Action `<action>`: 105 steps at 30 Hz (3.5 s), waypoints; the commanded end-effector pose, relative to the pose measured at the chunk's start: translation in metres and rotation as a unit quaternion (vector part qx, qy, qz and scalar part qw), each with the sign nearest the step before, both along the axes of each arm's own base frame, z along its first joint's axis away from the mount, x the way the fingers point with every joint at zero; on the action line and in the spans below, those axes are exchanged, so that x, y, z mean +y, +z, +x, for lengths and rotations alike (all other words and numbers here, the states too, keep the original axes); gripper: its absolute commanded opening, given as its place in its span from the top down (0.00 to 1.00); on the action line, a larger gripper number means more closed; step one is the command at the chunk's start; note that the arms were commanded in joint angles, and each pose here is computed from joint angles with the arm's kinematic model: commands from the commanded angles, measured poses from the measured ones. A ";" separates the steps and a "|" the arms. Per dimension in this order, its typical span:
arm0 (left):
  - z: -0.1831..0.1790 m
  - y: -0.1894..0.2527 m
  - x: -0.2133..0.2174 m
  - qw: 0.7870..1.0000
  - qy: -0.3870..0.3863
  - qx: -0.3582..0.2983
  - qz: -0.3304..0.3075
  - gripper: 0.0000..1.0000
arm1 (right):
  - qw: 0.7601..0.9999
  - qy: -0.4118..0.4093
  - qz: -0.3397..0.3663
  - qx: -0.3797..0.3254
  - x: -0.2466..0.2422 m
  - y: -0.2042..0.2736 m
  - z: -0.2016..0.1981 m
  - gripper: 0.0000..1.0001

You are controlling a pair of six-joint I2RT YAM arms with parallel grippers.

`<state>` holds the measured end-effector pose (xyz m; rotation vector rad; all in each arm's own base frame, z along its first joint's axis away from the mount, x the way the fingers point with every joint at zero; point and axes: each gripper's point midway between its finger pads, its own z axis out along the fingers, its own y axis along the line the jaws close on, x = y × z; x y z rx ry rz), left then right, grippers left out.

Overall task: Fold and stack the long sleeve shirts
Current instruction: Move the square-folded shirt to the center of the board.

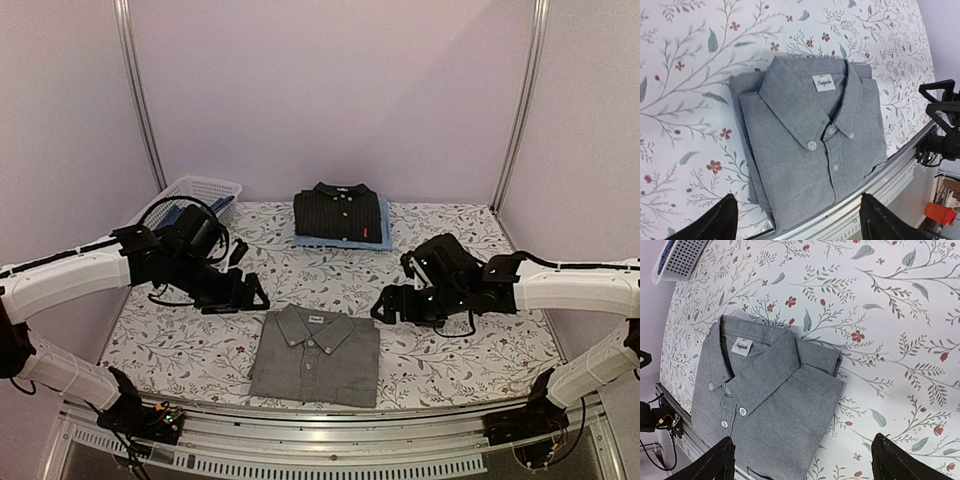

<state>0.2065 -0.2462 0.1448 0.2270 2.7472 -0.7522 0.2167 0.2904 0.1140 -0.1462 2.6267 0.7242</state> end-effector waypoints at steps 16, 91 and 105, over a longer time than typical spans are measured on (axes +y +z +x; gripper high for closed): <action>0.234 -0.017 -0.012 0.988 0.080 -0.085 -0.097 0.26 | 0.971 -0.117 0.164 -0.127 -0.055 0.033 0.186 0.09; 0.181 -0.094 -0.029 0.985 0.097 0.043 -0.137 0.97 | 0.965 -0.064 0.247 0.067 0.022 -0.046 0.165 1.00; 0.162 -0.081 -0.006 0.990 0.095 0.012 -0.099 0.56 | 0.973 -0.044 0.218 0.055 0.016 -0.041 0.135 0.65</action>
